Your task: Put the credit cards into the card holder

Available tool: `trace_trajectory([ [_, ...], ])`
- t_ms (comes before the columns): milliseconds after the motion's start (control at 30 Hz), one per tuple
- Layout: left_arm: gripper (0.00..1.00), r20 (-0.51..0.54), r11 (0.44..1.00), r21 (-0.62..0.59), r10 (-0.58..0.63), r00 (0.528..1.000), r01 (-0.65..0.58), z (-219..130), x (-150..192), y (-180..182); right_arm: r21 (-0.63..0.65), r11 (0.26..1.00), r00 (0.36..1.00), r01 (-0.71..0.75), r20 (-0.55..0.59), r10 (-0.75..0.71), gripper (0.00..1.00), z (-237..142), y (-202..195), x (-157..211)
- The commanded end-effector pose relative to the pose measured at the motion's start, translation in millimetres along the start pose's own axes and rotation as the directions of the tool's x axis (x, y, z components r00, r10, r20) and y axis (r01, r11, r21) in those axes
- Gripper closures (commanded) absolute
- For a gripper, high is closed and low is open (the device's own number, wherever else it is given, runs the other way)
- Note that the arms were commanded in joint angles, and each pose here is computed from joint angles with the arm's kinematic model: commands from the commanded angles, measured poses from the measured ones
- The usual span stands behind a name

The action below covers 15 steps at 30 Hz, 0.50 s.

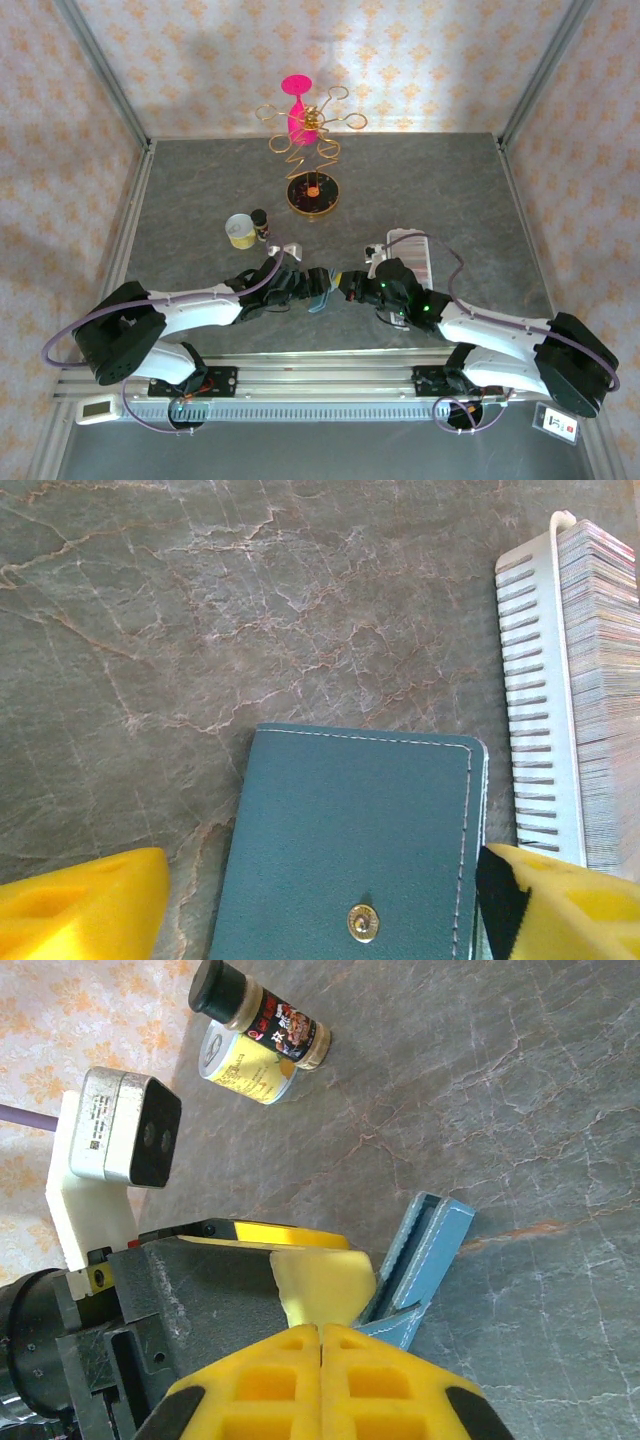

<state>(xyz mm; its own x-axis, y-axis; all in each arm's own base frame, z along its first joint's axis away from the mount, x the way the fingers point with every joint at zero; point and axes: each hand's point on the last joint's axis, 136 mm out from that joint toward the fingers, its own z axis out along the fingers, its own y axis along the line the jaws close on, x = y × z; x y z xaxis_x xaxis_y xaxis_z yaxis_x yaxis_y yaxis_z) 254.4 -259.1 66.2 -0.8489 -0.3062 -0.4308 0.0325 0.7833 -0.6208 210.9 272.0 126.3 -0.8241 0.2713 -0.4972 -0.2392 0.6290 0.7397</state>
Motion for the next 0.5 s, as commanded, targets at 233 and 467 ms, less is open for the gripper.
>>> trace_trajectory([
  [233, 0.22, -0.012, 0.999, 0.030, 0.017, 1.000, -0.017, 1, 2, -10, -0.017, 1.000, 1.000, 0.022, 0.015, -0.022, 1.00, -1, 4, -2],
  [467, 0.35, 0.024, 1.000, -0.009, 0.005, 1.000, -0.005, -4, -2, 0, 0.050, 0.999, 0.999, 0.008, 0.042, -0.011, 1.00, -3, -13, -2],
])
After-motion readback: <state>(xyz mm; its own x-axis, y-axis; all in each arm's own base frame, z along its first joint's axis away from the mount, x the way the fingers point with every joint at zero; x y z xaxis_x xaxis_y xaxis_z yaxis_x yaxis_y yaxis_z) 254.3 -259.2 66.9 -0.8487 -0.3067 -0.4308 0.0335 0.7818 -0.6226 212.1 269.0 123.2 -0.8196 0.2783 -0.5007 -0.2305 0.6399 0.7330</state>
